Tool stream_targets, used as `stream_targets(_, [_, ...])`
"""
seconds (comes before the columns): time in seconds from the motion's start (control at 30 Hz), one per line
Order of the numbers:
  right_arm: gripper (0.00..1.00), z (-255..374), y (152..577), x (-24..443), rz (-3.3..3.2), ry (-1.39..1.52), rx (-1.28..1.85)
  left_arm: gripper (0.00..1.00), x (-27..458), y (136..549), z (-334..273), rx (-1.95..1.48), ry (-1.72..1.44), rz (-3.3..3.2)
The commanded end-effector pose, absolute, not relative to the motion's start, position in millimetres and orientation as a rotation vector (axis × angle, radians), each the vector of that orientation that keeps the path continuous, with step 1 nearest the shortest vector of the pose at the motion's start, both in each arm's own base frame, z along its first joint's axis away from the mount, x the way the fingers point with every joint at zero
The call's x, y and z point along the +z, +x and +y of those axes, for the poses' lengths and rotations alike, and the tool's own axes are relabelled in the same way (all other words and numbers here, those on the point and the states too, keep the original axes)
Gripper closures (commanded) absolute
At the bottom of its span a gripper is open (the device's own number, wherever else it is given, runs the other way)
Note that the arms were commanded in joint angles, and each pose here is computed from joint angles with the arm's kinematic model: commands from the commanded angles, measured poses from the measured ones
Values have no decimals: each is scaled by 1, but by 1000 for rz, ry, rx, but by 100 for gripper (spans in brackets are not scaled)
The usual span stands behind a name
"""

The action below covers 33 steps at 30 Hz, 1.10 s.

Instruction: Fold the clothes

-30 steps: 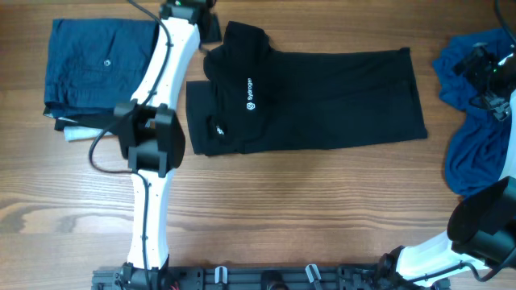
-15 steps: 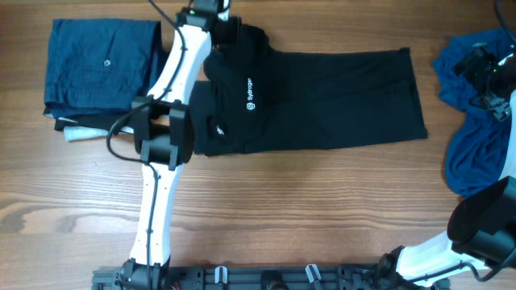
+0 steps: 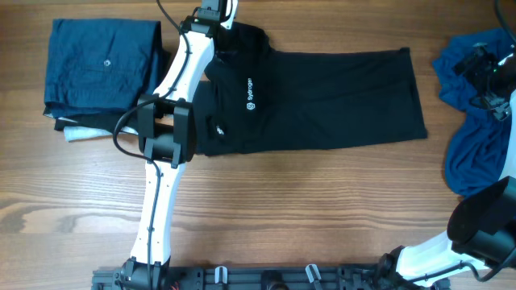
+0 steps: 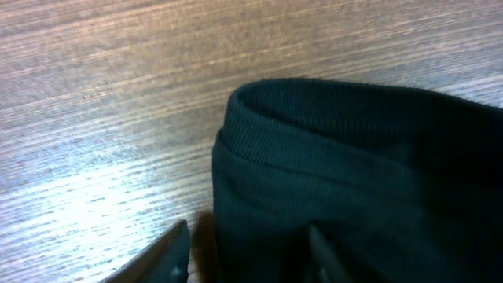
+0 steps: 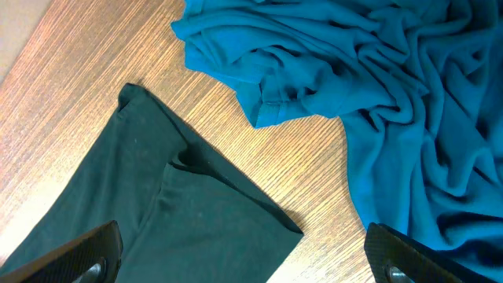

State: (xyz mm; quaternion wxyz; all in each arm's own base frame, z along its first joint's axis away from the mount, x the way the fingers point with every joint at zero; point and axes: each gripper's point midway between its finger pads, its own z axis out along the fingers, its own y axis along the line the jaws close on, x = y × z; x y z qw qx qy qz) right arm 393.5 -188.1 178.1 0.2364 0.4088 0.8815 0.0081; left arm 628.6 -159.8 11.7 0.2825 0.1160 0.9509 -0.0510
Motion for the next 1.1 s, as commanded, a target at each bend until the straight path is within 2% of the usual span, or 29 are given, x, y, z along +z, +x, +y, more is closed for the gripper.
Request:
stream_targets(0.0, [0,-188,395,177,2415,1130,36,68,-20,622,-148,-92,267,2614])
stream_targets(0.1, [0,-188,395,177,2415,1130,36,77,-22,626,-116,55,50,2622])
stream_targets(0.17, [0,-188,395,177,2415,1130,36,76,-24,625,-115,-14,-7,2635])
stream_targets(0.2, [0,-188,395,177,2415,1130,36,64,-24,624,-122,-84,6,2643])
stream_targets(0.23, [0,-188,395,177,2415,1129,36,44,-23,624,-129,-156,20,2645])
stream_targets(0.27, [0,-188,395,177,2415,1130,36,40,-21,625,-137,-241,37,2640])
stream_targets(0.3, [0,-188,395,177,2415,1130,36,39,-18,626,-145,-329,54,2625])
stream_targets(0.5, [0,-189,397,178,2407,1124,36,39,-11,636,-147,-343,72,2575])
stream_targets(0.6, [0,-190,398,179,2399,1121,35,43,-12,639,-149,-344,82,2560])
stream_targets(0.77, [0,-190,399,179,2399,1121,35,42,-22,628,-161,-276,324,2574])
stream_targets(1.0, [0,-190,399,179,2399,1121,35,44,-30,618,-158,-213,344,2622])
stream_targets(1.07, [0,-190,399,179,2399,1121,35,49,-29,618,-160,-211,355,2616])
